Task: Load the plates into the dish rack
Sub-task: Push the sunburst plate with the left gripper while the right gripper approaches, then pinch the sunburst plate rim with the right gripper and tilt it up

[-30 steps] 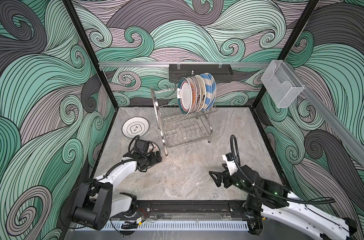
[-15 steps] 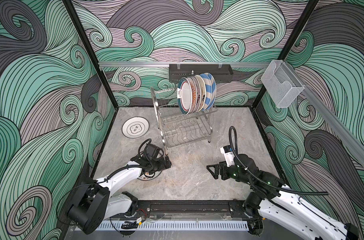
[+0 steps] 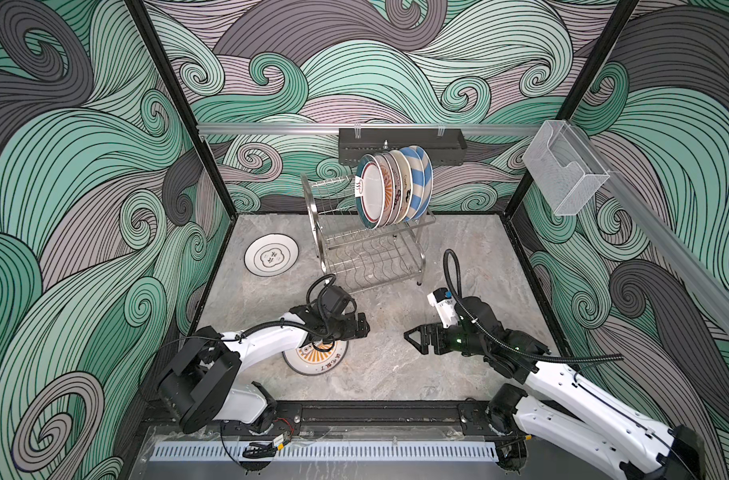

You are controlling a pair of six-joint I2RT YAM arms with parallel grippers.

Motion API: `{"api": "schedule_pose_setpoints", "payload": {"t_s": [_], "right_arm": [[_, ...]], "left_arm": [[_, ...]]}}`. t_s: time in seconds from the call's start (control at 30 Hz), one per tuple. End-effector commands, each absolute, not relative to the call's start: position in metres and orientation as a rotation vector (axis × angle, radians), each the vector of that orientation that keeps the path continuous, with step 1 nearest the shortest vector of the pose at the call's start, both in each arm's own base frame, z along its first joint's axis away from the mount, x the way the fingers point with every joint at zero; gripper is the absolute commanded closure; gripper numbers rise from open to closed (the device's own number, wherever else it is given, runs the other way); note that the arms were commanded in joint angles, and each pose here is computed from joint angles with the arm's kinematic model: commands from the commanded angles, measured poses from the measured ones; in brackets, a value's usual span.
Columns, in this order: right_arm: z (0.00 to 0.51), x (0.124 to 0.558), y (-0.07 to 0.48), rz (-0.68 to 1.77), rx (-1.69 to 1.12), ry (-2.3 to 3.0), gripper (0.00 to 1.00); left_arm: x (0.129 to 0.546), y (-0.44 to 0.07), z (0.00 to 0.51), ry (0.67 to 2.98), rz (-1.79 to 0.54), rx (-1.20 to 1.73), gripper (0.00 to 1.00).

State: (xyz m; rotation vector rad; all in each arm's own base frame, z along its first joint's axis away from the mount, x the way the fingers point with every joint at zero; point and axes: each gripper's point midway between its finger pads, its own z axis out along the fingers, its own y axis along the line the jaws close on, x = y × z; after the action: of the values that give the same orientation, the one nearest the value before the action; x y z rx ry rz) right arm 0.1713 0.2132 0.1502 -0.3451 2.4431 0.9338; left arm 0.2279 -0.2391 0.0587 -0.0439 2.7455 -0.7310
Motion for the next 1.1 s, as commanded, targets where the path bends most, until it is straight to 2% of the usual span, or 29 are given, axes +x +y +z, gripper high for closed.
{"api": "schedule_pose_setpoints", "payload": {"t_s": [0.0, 0.1, 0.2, 0.5, 0.67, 1.07], "right_arm": [[0.158, 0.176, 0.225, 1.025, -0.323, 2.392, 0.06], [0.150, 0.181, 0.237, 1.104, -0.276, 2.381, 0.08], [0.143, 0.187, 0.258, 1.181, -0.248, 2.353, 0.16], [0.124, 0.191, 0.326, 1.173, -0.293, 2.308, 0.29], [0.109, 0.195, 0.352, 1.202, -0.283, 2.337, 0.31], [0.064, 0.182, 0.399, 1.268, -0.351, 2.468, 0.32]], "left_arm": [[0.234, -0.229, 0.080, 2.706, -0.639, -0.068, 0.01], [0.237, -0.196, 0.096, 2.658, -0.466, -0.081, 0.01], [0.244, -0.156, 0.102, 2.577, -0.322, -0.148, 0.01], [0.245, -0.042, 0.104, 2.400, -0.110, -0.504, 0.01], [0.243, -0.032, 0.085, 2.435, -0.144, -0.574, 0.01], [0.228, -0.051, 0.053, 2.558, -0.288, -0.574, 0.01]]}}
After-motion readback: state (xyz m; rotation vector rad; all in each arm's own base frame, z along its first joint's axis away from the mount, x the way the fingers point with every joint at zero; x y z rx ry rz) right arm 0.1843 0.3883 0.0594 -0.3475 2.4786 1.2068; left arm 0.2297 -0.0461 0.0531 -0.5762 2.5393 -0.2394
